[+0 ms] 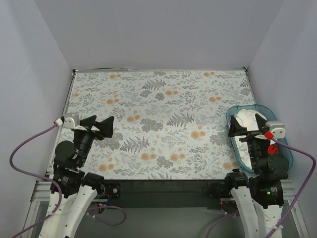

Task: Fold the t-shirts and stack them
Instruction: Grab the tshirt from the pile

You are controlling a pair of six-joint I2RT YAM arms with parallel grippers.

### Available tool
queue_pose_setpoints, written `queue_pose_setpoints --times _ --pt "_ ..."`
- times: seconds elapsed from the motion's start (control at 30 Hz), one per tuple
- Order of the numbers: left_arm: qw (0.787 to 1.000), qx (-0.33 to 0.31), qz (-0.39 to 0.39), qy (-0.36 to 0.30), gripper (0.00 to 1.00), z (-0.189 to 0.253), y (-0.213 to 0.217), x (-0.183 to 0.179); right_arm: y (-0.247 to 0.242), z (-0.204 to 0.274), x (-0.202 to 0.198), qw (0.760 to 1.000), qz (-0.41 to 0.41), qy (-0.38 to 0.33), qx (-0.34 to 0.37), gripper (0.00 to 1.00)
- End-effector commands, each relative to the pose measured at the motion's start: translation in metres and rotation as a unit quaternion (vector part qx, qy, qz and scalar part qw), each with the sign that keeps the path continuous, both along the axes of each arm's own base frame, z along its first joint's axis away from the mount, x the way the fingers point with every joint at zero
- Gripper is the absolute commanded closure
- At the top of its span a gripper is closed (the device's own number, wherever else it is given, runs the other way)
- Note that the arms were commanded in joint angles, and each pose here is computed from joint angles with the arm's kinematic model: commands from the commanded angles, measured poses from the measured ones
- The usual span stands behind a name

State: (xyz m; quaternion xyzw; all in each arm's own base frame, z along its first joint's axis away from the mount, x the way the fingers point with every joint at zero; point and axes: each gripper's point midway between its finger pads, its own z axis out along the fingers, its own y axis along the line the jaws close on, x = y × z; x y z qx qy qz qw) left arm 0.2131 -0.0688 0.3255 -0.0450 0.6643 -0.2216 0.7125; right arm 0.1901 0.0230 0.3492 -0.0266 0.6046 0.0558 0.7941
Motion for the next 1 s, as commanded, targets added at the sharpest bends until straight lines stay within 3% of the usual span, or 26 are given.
queue_pose_setpoints --times 0.0,0.23,0.4,0.53,0.7,0.83,0.97 --pt "1.000 -0.006 -0.017 0.008 0.09 -0.010 -0.009 0.008 -0.003 -0.007 0.004 1.000 -0.009 0.013 0.002 0.02" --pt "0.999 -0.017 -0.034 0.023 0.09 -0.038 -0.020 0.020 0.004 -0.037 0.025 0.996 0.002 0.094 0.003 0.02" --pt "0.997 -0.026 -0.059 0.043 0.09 -0.062 -0.032 0.020 0.014 -0.078 0.053 0.978 0.019 0.208 -0.016 0.02" --pt "0.997 -0.030 -0.058 0.045 0.09 -0.071 -0.033 0.019 -0.014 -0.105 0.078 0.950 -0.084 0.300 0.014 0.02" --pt "0.999 -0.012 -0.037 0.037 0.09 -0.072 -0.026 0.020 -0.053 -0.104 0.101 0.920 -0.206 0.332 0.005 0.02" --pt "0.999 -0.016 -0.044 0.028 0.09 -0.069 -0.029 0.016 -0.069 -0.134 0.123 0.888 -0.240 0.391 0.007 0.05" --pt "0.998 -0.019 -0.049 0.020 0.10 -0.066 -0.030 0.013 -0.093 -0.157 0.137 0.869 -0.260 0.417 0.056 0.11"
